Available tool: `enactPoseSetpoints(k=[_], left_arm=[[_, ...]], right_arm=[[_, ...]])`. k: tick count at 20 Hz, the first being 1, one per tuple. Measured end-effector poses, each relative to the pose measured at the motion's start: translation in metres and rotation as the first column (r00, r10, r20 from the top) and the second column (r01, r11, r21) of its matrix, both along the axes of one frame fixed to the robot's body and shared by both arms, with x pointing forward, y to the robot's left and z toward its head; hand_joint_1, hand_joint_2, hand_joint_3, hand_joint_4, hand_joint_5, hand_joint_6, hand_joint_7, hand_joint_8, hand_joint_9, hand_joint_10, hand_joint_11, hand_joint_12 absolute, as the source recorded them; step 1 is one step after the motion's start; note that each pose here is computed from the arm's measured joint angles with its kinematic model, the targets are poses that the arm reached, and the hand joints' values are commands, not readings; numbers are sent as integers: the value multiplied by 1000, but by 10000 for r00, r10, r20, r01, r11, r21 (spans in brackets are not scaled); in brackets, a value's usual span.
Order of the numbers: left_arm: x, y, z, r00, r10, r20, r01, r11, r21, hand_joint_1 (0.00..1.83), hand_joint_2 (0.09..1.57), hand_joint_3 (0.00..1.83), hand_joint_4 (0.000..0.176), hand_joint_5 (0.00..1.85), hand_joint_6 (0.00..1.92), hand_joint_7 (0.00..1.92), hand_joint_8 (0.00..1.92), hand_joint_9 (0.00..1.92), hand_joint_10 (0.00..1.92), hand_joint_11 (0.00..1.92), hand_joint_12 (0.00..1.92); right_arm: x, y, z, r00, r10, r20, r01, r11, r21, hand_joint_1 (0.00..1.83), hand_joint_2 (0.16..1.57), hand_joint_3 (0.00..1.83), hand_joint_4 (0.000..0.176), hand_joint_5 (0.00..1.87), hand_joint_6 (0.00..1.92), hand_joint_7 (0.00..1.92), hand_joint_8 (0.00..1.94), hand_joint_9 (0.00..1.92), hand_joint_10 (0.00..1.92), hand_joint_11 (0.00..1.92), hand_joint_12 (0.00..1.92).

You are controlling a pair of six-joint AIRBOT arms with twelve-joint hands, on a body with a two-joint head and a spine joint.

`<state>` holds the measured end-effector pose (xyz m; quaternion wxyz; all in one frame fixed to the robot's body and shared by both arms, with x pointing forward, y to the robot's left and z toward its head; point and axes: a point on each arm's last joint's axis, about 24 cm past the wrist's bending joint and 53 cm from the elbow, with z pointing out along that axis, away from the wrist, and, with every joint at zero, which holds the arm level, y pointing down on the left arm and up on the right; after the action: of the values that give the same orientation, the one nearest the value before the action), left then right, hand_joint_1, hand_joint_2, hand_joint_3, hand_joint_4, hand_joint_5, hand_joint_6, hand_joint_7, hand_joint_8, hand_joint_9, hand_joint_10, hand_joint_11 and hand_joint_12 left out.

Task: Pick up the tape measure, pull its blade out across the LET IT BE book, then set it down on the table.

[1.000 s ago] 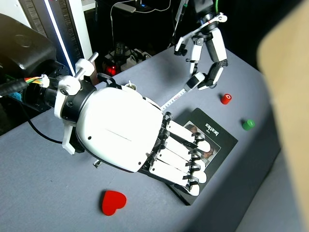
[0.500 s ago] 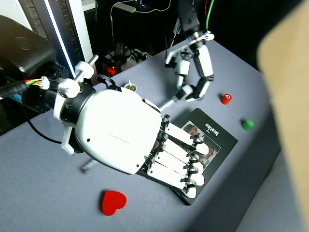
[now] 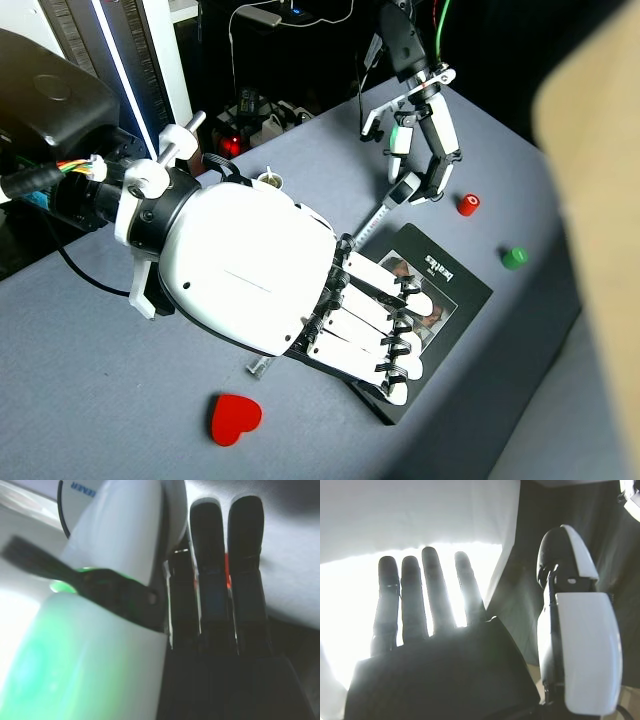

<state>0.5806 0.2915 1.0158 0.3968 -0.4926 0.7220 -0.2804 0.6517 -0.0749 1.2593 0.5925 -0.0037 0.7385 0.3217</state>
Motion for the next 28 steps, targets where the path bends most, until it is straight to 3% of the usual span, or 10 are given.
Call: enactPoseSetpoints(k=[6, 13, 20, 21, 22, 23, 24, 25, 26, 28], left_arm=[[7, -9, 11, 9995, -141, 284, 146, 9997, -195, 379, 1061, 0, 0, 343, 0, 351, 0, 335, 0, 14, 810], [32, -37, 83, 9867, -735, 1451, 693, 9970, 341, 219, 1016, 0, 0, 118, 0, 74, 0, 97, 0, 0, 430], [54, -82, 166, 9579, -1585, 2392, 1362, 9849, 1069, 215, 1017, 0, 0, 181, 11, 165, 13, 180, 18, 0, 528], [54, -87, 175, 9549, -1640, 2476, 1410, 9841, 1079, 226, 1019, 0, 0, 343, 24, 379, 30, 398, 49, 25, 752], [53, -93, 187, 9492, -1737, 2624, 1477, 9822, 1157, 286, 1019, 0, 0, 559, 25, 623, 93, 600, 377, 278, 986], [49, -101, 197, 9448, -1801, 2737, 1522, 9810, 1203, 362, 1033, 2, 0, 744, 108, 632, 600, 612, 1087, 535, 1271], [45, -104, 197, 9487, -1751, 2634, 1509, 9824, 1098, 425, 1053, 3, 0, 696, 603, 566, 1146, 637, 1531, 684, 1522], [36, -111, 196, 9552, -1791, 2358, 1562, 9813, 1126, 505, 1077, 3, 0, 576, 1325, 560, 1620, 724, 1840, 826, 1828], [28, -116, 196, 9578, -1911, 2147, 1653, 9773, 1325, 588, 1091, 3, 0, 527, 1753, 605, 1859, 832, 1905, 946, 1902], [15, -121, 204, 9562, -2104, 2033, 1667, 9628, 2127, 748, 1109, 3, 0, 698, 1914, 777, 1919, 912, 1920, 1038, 1920]], right_arm=[[0, 0, 0, 10000, 7, 34, -7, 10000, -35, 224, 1102, 2, 88, 92, 4, 185, 2, 123, 4, 0, 566], [-2, 1, -7, 9984, 121, -549, -128, 9998, -124, 223, 1099, 0, 87, 117, 2, 203, 1, 143, 2, 0, 641], [5, -8, -18, 9806, -322, -1932, 319, 9995, -45, 245, 1094, 0, 84, 193, 16, 263, 11, 195, 12, 0, 730], [7, -10, -15, 9798, -412, -1958, 429, 9991, 45, 256, 1104, 1, 65, 350, 24, 433, 20, 353, 26, 40, 869], [8, -11, -14, 9787, -487, -1994, 516, 9986, 90, 301, 1117, 0, 28, 578, 40, 706, 56, 633, 122, 235, 977], [7, -11, -16, 9756, -476, -2144, 529, 9984, 189, 403, 1116, 1, 0, 827, 84, 896, 196, 702, 743, 527, 1191], [7, -11, -17, 9711, -492, -2336, 588, 9977, 343, 503, 1134, 3, 0, 883, 394, 860, 631, 712, 1308, 720, 1461], [7, -10, -20, 9647, -479, -2590, 635, 9966, 521, 653, 1133, 1, 0, 784, 1147, 791, 1319, 854, 1798, 1004, 1829], [8, -9, -21, 9602, -446, -2758, 669, 9952, 718, 774, 1108, 0, 0, 746, 1711, 812, 1817, 1069, 1896, 1315, 1903], [11, -9, -20, 9593, -369, -2801, 636, 9942, 869, 895, 1071, 0, 0, 921, 1913, 1029, 1936, 1333, 1920, 1587, 1920]])
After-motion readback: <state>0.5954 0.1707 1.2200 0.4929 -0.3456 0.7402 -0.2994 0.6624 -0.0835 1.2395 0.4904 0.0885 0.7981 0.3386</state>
